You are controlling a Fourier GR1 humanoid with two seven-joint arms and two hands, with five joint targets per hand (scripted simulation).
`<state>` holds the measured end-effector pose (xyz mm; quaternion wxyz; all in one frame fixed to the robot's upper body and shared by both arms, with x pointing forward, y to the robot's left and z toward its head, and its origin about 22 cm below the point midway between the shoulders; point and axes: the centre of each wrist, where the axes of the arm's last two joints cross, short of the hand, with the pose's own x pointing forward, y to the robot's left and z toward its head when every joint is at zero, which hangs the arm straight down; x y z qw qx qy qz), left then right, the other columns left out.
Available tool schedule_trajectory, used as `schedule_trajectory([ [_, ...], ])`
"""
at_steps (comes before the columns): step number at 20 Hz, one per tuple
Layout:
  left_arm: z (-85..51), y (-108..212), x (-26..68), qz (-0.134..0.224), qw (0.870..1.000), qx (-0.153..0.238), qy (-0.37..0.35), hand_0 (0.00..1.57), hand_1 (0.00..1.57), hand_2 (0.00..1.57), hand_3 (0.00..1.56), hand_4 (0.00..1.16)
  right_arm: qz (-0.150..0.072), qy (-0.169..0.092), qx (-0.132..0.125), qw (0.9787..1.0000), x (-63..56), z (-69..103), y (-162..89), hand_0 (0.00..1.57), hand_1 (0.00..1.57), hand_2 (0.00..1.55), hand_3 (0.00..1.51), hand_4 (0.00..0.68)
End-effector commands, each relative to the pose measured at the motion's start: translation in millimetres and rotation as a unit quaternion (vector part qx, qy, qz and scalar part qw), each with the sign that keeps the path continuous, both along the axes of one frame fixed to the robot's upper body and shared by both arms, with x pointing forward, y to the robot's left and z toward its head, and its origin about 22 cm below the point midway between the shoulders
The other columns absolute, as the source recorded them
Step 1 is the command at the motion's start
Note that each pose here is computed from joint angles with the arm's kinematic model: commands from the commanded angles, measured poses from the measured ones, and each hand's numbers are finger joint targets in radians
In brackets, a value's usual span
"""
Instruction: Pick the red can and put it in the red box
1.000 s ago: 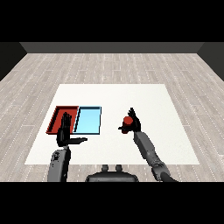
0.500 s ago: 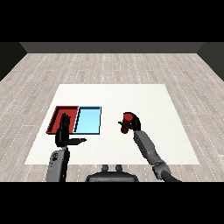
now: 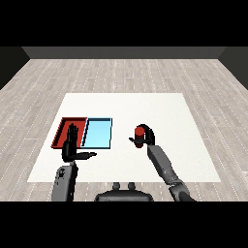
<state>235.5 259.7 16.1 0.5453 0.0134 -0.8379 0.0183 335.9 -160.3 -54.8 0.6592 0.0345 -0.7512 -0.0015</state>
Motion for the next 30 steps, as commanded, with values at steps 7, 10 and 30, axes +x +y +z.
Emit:
schedule_trajectory([
  [7, -20.4, -5.6, -2.8, -0.020, 0.999, 0.024, 0.021, 0.00, 0.00, 0.00, 0.00, 0.00, 0.002, -0.060, 0.004, 0.9982, -3.6, 31.2, 4.4, 1.43, 1.43, 1.44, 1.40, 0.654],
  [10, -7.6, -30.3, -1.2, -0.048, 0.998, 0.012, 0.026, 0.00, 0.00, 0.00, 0.00, 0.00, 0.009, -0.078, 0.014, 0.9968, -7.3, 29.7, 5.6, 1.45, 1.45, 1.45, 1.41, 0.647],
  [30, 11.6, -135.6, 31.6, -0.155, 0.986, -0.002, 0.065, 0.00, 0.00, 0.00, 0.00, 0.00, 0.025, -0.112, 0.018, 0.9933, -11.9, 82.5, 42.6, 1.41, 1.41, 1.42, 1.41, 0.640],
])
